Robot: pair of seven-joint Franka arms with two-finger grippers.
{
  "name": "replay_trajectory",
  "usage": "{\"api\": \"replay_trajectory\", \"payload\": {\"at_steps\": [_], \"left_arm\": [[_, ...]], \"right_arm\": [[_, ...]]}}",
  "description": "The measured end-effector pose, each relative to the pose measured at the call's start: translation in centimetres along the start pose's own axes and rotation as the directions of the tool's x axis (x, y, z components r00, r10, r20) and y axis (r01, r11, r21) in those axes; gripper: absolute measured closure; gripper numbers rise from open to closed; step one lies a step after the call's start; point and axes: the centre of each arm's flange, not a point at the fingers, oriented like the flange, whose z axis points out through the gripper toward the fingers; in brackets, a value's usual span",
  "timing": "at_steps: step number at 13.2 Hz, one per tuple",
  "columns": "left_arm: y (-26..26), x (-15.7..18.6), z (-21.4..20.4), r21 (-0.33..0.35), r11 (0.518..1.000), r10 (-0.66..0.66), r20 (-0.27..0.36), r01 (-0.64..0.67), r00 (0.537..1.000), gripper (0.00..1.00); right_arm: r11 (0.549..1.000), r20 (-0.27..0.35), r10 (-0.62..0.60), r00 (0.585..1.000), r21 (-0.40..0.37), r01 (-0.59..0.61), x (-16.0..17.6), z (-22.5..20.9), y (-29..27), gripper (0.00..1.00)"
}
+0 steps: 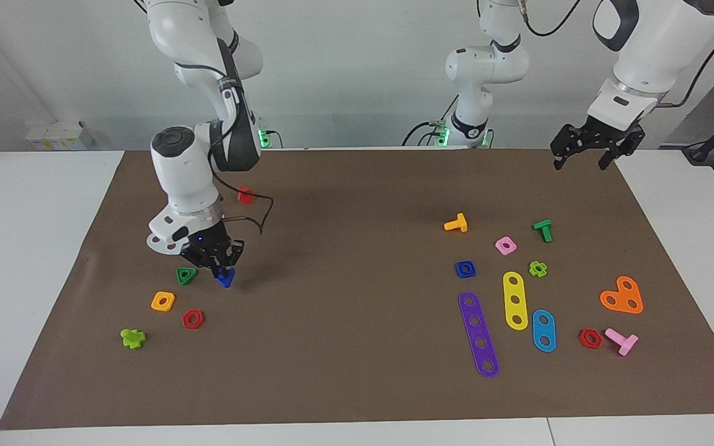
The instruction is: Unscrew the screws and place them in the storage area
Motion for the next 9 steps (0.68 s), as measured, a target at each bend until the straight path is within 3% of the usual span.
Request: {"api": "replay_trajectory", "payload": {"at_steps": [5, 9], "left_arm": [[0.0, 0.0, 0.0, 0.000, 1.000, 0.000, 0.000, 0.000, 1.000, 0.00], [0.0, 0.0, 0.0, 0.000, 1.000, 0.000, 0.000, 0.000, 1.000, 0.00]], "right_arm": [[1.000, 0.018, 0.006, 1.000, 0.006, -0.006, -1.7, 0.1, 1.2, 0.81], [1.000, -0.017, 0.019, 1.000, 0.022, -0.018, -1.8, 0.1, 0.7, 0.81]]}}
